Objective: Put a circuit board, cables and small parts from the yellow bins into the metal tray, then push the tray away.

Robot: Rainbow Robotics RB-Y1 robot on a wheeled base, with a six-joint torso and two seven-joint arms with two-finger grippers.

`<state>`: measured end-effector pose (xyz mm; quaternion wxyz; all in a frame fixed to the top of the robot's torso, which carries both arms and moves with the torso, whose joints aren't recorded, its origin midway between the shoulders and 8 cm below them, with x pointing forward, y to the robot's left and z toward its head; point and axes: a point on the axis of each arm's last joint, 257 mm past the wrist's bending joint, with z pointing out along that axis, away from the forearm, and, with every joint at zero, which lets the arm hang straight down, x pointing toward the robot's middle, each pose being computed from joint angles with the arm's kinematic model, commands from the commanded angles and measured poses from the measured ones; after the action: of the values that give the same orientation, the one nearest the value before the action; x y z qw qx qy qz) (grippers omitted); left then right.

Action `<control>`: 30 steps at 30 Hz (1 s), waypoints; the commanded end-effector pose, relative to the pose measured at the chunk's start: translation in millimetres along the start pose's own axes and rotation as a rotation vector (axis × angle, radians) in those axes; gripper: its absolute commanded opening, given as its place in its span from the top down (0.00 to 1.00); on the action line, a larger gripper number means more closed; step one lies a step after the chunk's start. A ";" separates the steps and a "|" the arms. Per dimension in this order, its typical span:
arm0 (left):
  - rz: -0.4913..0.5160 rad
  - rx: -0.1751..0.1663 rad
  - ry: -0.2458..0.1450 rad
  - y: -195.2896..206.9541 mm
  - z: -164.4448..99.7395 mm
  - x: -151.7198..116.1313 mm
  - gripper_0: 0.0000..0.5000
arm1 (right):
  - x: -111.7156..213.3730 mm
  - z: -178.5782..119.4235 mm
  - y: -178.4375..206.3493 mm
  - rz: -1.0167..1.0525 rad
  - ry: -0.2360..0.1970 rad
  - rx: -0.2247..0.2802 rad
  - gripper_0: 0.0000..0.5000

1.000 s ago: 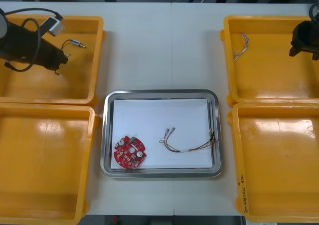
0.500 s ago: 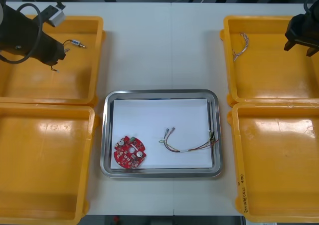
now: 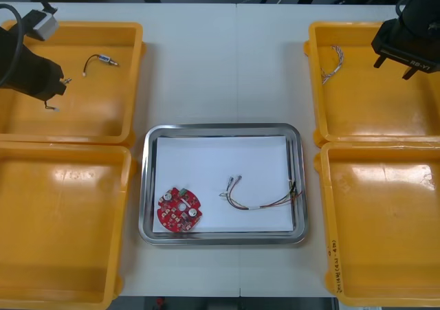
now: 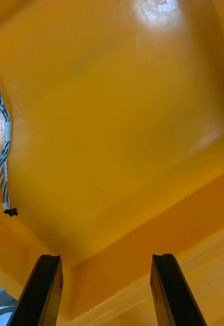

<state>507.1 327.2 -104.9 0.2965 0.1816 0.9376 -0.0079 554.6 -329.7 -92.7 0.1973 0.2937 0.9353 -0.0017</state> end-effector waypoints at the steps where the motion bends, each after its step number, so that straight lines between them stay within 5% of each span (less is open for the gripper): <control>1: -0.003 -0.067 -0.001 4.0 -24.5 10.6 1.00 | -11.9 -24.9 34.2 0.033 -0.053 -0.082 0.00; 10: -0.085 -0.067 0.027 -36.2 -38.3 27.1 1.00 | -21.6 -18.9 52.6 0.050 -0.043 -0.119 0.00; 15: -0.119 -0.052 -0.003 -60.7 -40.0 20.6 1.00 | -30.5 -14.3 60.8 0.067 -0.058 -0.143 0.00; 30: -0.163 -0.025 0.010 -140.1 -11.0 -0.2 1.00 | -54.7 8.2 80.7 0.116 -0.127 -0.172 0.00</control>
<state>443.8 228.7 -124.9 0.2623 0.1388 0.9549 0.0073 624.8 -313.6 -105.5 0.2490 0.3169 0.9143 0.0418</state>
